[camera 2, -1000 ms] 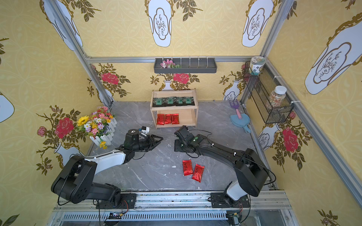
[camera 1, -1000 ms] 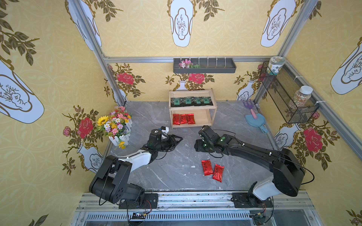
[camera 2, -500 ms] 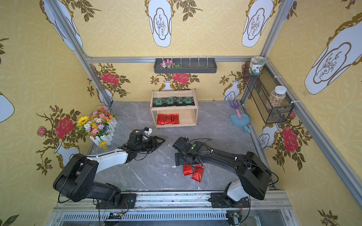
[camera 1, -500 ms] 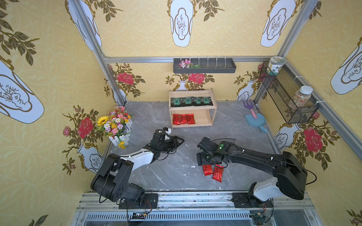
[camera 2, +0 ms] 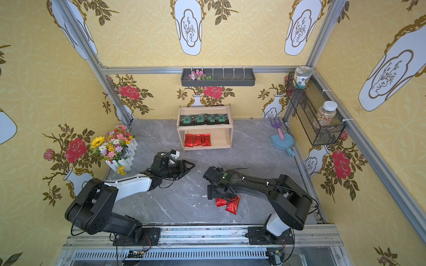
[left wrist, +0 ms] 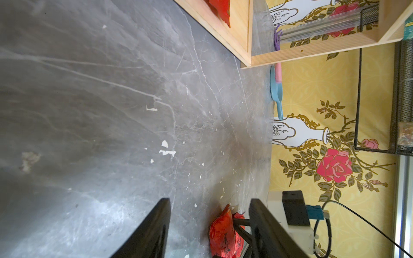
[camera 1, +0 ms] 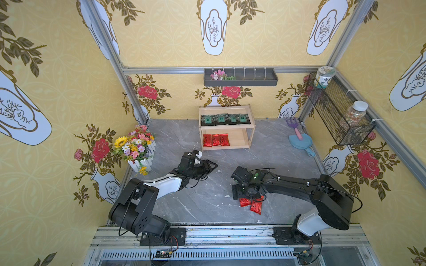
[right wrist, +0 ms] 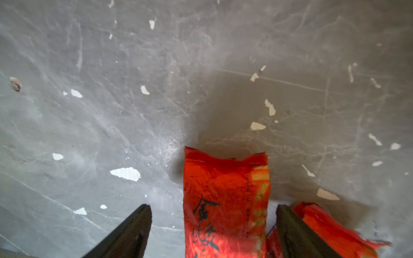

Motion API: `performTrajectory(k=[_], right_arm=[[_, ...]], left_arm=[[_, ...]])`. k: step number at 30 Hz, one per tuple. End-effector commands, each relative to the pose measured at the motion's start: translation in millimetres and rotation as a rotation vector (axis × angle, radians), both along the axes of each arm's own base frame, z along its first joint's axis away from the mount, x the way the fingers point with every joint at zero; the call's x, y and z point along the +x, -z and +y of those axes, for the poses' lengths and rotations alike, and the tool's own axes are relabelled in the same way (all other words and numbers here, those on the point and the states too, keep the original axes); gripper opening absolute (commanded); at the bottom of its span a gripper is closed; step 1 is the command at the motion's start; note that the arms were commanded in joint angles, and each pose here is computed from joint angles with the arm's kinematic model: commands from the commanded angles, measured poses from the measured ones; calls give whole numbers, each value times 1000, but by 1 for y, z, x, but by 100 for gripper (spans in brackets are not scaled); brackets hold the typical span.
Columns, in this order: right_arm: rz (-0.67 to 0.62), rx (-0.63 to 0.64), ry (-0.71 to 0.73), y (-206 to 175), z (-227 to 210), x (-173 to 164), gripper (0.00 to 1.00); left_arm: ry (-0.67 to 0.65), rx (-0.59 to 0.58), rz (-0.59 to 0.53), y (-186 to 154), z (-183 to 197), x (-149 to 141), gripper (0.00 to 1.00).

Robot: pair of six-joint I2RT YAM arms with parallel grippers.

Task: Place the tea bags on the shelf by color
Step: Move the tea bag to the center of the board.

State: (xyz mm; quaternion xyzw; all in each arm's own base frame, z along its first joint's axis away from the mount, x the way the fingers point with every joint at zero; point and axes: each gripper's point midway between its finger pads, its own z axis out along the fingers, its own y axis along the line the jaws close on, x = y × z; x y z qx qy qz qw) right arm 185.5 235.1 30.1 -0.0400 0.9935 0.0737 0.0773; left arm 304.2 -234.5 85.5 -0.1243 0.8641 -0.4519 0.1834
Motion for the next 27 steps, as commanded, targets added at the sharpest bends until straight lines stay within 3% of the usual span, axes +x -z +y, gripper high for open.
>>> performTrajectory(k=[1,19,27], right_arm=[[-5,-2,3,6,3,4,87],[-39,-33,-40,10,15,17,62],[-70,-17,-61,4,22,27,60]], left_arm=[[13,6,3,2,-1,-1,62],[10,17,10,5,-1,1,61],[2,20,9,6,0,4,61]])
